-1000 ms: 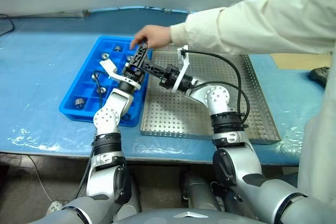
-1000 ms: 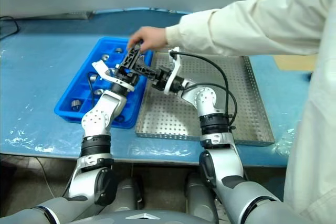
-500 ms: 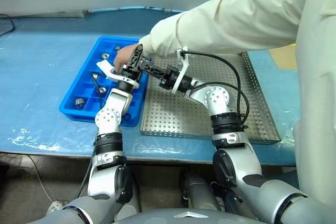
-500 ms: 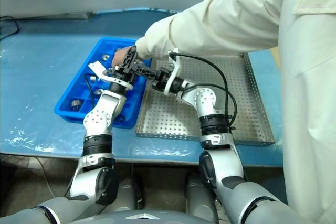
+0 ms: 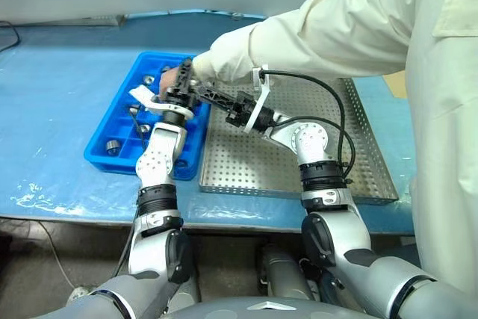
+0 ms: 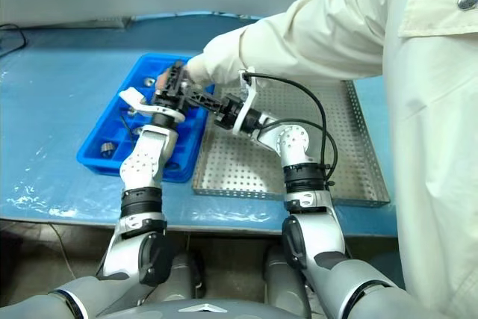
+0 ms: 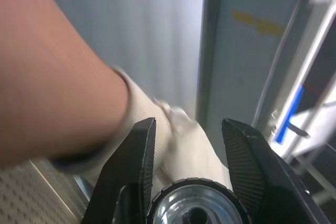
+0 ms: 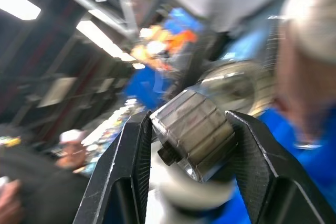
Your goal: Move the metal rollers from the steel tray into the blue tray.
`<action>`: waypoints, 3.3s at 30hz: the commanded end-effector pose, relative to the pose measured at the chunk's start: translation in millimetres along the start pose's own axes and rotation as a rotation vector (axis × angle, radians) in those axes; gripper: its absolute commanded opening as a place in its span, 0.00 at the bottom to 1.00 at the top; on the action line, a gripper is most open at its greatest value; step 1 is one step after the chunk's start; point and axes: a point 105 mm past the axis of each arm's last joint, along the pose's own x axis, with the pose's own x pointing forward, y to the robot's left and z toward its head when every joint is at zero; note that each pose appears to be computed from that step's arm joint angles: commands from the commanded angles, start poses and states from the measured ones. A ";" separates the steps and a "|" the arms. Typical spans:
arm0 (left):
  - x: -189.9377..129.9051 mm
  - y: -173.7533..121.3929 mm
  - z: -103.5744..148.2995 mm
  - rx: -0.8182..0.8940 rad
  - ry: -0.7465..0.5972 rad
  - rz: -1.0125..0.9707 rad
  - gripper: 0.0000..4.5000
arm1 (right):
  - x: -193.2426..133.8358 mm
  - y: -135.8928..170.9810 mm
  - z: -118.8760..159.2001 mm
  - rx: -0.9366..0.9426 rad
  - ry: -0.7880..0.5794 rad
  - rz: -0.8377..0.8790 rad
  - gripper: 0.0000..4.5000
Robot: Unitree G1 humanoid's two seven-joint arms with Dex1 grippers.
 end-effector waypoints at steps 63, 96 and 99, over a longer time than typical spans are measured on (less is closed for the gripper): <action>1.9 50.0 45.5 1.149 0.248 0.157 0.93 | 2.1 10.6 6.5 -0.092 0.023 0.031 0.47; -82.8 -47.1 116.1 1.409 0.116 0.083 0.93 | 20.7 -67.2 -37.3 -0.721 0.555 -0.135 0.47; -83.0 -44.9 115.9 1.404 0.124 0.087 0.93 | 14.4 -71.6 -40.0 -0.730 0.580 -0.140 0.47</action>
